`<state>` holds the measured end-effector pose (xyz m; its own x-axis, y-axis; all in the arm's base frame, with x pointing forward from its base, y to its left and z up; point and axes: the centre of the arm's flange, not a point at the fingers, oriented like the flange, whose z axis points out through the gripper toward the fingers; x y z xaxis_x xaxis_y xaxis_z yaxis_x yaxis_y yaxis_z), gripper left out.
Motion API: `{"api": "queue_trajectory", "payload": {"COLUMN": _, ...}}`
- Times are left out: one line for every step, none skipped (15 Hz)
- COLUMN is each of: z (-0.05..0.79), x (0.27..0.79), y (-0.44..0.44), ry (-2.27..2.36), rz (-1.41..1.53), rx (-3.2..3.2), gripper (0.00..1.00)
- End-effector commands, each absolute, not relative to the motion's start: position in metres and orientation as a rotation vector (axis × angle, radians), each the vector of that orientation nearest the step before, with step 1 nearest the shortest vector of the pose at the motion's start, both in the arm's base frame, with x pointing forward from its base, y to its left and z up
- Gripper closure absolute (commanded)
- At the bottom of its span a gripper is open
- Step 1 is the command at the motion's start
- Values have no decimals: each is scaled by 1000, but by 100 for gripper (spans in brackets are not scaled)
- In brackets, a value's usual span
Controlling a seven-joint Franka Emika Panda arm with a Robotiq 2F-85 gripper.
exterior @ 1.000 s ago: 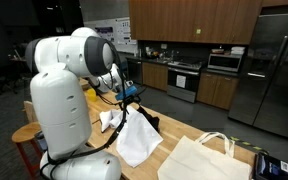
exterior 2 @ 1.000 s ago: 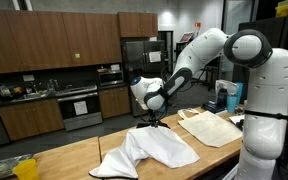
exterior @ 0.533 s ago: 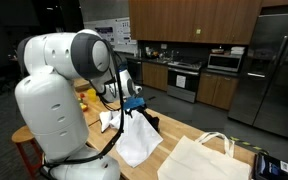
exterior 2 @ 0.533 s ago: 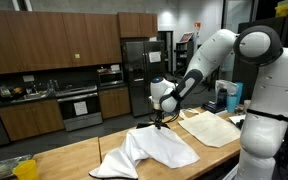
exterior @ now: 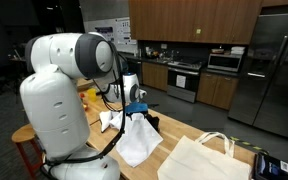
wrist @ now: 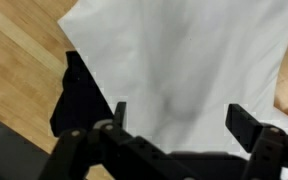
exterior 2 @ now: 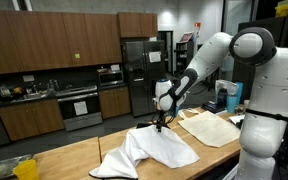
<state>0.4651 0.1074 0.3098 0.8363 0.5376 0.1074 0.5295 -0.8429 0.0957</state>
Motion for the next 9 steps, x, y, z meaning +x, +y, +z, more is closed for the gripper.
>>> {"api": "queue_trajectory", "payload": {"z": 302, "x": 480, "y": 104, "ry": 986, "rz": 167, "rx": 2974, "gripper": 0}}
{"api": "queue_trajectory", "payload": {"z": 298, "x": 484, "y": 104, "ry": 1028, "rz": 147, "rx": 2986, "gripper": 0}}
{"api": "queue_trajectory", "payload": {"z": 294, "x": 487, "y": 104, "ry": 1047, "rz": 116, "rx": 3001, "gripper": 0}}
{"api": "queue_trajectory", "payload": {"z": 290, "x": 490, "y": 104, "ry": 1063, "rz": 78, "rx": 3008, "gripper": 0}}
{"api": "queue_trajectory", "payload": {"z": 288, "x": 492, "y": 103, "ry": 1086, "rz": 58, "rx": 3009, "gripper": 0}}
{"api": "queue_trajectory", "payload": {"z": 285, "x": 495, "y": 103, "ry": 1094, "rz": 27, "rx": 3006, "gripper": 0}}
{"api": "queue_trajectory", "payload": {"z": 284, "x": 498, "y": 101, "ry": 1103, "rz": 9, "rx": 3001, "gripper": 0}}
{"api": "queue_trajectory", "payload": {"z": 282, "x": 501, "y": 99, "ry": 1101, "rz": -12, "rx": 2994, "gripper": 0}}
{"api": "queue_trajectory", "payload": {"z": 281, "x": 503, "y": 98, "ry": 1095, "rz": -30, "rx": 2988, "gripper": 0}}
